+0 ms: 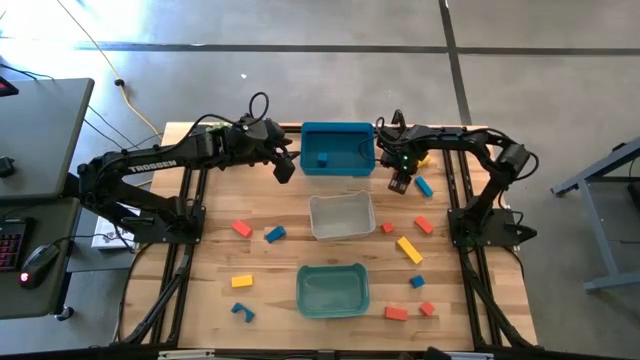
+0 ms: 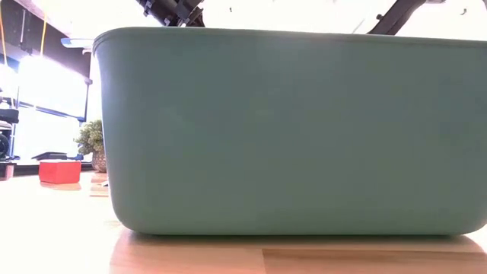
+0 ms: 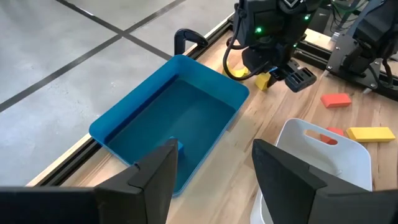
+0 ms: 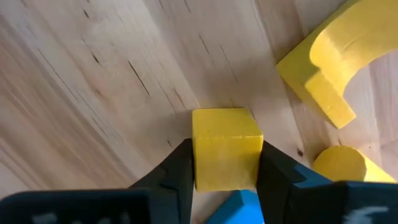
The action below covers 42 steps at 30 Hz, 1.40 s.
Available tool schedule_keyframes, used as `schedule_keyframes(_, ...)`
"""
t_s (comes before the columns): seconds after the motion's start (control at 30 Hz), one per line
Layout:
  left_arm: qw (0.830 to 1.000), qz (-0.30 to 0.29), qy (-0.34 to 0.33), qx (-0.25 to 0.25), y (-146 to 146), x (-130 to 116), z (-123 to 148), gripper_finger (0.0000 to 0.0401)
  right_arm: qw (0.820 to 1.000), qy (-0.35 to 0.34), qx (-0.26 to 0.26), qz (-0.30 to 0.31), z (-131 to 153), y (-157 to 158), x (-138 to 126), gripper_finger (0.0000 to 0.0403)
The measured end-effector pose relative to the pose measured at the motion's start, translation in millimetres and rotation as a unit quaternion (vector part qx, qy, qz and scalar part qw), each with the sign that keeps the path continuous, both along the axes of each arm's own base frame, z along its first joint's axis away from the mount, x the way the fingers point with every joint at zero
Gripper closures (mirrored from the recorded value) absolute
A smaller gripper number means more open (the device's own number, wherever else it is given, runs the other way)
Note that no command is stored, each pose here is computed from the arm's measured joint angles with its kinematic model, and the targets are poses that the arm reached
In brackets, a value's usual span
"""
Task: Sort & place blocks by color
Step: Put the yellow block into the white bin
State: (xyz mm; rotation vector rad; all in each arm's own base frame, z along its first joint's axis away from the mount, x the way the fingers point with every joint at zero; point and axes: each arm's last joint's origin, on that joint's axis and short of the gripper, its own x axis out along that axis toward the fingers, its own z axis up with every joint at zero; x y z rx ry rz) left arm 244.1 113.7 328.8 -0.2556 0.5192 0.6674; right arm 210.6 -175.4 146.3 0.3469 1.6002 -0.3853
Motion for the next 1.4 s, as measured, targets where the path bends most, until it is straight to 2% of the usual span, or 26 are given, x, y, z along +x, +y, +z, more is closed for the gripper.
schedule_keyframes(0.17,1.000,0.000,0.000,0.000,0,0,0,0.0206,1.000,0.014,0.021,-0.011,4,6,-5,0.0297)
schedule_keyframes(0.3,1.000,-0.001,0.001,0.001,0,0,0,0.0206,0.999,-0.006,0.019,-0.028,19,13,-7,0.0297)
schedule_keyframes(0.5,1.000,-0.001,0.001,0.001,0,0,0,0.0206,0.995,-0.077,-0.009,-0.061,54,33,-7,0.0297)
schedule_keyframes(0.7,1.000,-0.014,0.015,0.018,0,0,0,0.0206,0.981,-0.167,-0.025,-0.097,88,60,-6,0.0297)
schedule_keyframes(0.87,0.999,-0.021,0.022,0.027,0,0,0,0.0206,0.959,-0.255,-0.032,-0.119,109,82,2,0.0297)
schedule_keyframes(1.03,0.998,-0.030,0.030,0.037,0,0,0,0.0206,0.928,-0.352,-0.024,-0.119,123,100,21,0.0297)
schedule_keyframes(1.3,0.997,-0.038,0.038,0.048,0,0,0,0.0206,0.874,-0.480,-0.013,-0.069,140,130,52,0.0297)
schedule_keyframes(1.4,0.997,-0.044,0.044,0.054,0,0,0,0.0206,0.869,-0.491,-0.026,-0.058,140,140,57,0.0297)
